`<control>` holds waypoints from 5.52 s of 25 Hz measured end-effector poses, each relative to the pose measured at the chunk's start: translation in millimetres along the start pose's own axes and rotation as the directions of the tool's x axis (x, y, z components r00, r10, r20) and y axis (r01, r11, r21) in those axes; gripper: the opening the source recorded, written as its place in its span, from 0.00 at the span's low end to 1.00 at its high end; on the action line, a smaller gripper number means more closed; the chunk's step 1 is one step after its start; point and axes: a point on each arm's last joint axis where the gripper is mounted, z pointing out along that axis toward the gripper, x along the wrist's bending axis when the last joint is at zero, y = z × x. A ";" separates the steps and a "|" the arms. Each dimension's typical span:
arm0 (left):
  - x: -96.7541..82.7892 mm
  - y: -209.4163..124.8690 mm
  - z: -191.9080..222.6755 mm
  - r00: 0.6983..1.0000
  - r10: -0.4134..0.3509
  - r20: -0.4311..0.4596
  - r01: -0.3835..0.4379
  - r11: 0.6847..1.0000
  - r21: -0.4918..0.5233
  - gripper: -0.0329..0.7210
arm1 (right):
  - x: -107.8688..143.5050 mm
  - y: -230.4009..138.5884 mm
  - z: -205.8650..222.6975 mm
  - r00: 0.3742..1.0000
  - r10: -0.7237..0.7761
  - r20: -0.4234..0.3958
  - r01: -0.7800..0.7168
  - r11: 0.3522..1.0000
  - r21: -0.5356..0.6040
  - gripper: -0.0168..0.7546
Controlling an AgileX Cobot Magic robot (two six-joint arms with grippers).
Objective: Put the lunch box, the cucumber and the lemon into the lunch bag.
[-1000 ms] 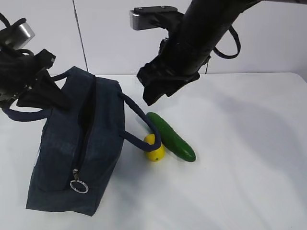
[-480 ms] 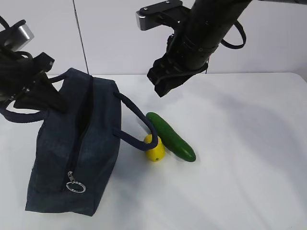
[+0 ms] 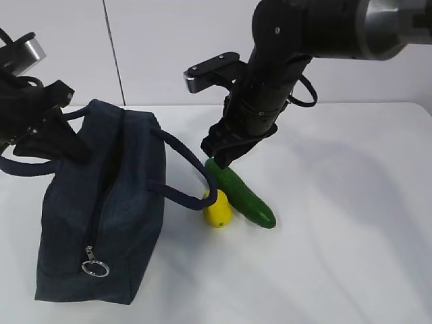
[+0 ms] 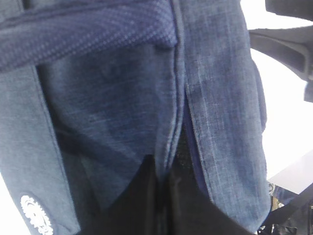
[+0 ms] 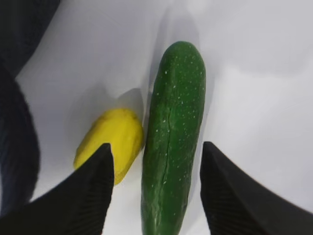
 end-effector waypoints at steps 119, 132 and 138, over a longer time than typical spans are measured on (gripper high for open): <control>0.0 0.6 -0.2 1.000 -0.020 0.003 0.020 1.000 -0.006 0.04 | -46.3 22.3 -50.6 0.974 0.221 -0.041 -0.225 0.965 -0.136 0.41; -0.1 2.6 -0.2 1.000 -0.026 0.005 0.026 0.999 -0.028 0.04 | 1.6 6.1 -90.5 0.851 0.184 -0.491 -0.364 0.882 -0.300 0.41; -0.3 3.2 -0.2 1.000 -0.028 0.007 0.028 0.999 -0.034 0.04 | 11.9 11.3 -92.0 0.729 0.199 -0.655 -0.493 0.816 -0.301 0.41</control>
